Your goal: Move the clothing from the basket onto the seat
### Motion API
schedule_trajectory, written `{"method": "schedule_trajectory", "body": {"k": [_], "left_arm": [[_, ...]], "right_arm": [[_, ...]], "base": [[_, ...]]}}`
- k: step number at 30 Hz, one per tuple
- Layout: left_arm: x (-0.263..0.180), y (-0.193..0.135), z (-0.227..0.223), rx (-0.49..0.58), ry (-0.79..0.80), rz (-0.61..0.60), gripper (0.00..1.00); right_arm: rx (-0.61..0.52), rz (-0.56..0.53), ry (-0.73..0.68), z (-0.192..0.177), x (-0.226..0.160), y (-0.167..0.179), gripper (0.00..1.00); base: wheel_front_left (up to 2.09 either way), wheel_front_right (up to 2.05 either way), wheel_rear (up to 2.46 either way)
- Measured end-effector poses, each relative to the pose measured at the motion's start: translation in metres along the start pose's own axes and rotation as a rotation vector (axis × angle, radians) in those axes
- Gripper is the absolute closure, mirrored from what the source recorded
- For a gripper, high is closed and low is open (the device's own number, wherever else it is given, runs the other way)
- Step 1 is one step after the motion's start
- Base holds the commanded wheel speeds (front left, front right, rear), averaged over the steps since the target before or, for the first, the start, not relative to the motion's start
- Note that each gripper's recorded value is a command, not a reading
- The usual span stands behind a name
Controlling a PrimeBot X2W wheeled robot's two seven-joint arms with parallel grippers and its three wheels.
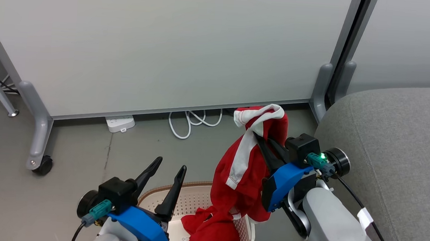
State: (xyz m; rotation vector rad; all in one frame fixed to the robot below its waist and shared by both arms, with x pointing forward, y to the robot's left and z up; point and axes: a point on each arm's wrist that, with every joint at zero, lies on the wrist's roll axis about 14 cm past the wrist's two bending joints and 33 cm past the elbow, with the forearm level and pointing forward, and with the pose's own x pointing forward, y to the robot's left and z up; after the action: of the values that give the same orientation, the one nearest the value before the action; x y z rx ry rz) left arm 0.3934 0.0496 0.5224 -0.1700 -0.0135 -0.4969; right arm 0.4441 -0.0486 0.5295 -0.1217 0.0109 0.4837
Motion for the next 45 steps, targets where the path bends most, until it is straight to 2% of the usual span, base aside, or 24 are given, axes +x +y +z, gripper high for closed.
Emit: {"method": "schedule_trajectory", "body": {"k": [14, 28, 36, 45], "left_arm": [[-0.021, 0.012, -0.016, -0.006, 0.012, 0.058, 0.00], [-0.010, 0.001, -0.020, -0.017, 0.012, 0.024, 0.00], [0.013, -0.027, -0.025, -0.020, 0.024, -0.074, 0.00], [0.039, -0.076, -0.032, -0.038, 0.037, -0.223, 0.00]], "right_arm": [[0.006, 0.004, 0.008, -0.004, 0.000, 0.003, 1.00], [0.017, -0.036, 0.012, -0.006, -0.009, -0.010, 1.00], [0.023, -0.135, 0.029, -0.014, -0.035, -0.042, 1.00], [0.033, -0.301, 0.052, -0.024, -0.080, -0.090, 1.00]], "base": [[0.00, 0.00, 0.00], [0.00, 0.00, 0.00], [0.00, 0.00, 0.00], [0.00, 0.00, 0.00]]}}
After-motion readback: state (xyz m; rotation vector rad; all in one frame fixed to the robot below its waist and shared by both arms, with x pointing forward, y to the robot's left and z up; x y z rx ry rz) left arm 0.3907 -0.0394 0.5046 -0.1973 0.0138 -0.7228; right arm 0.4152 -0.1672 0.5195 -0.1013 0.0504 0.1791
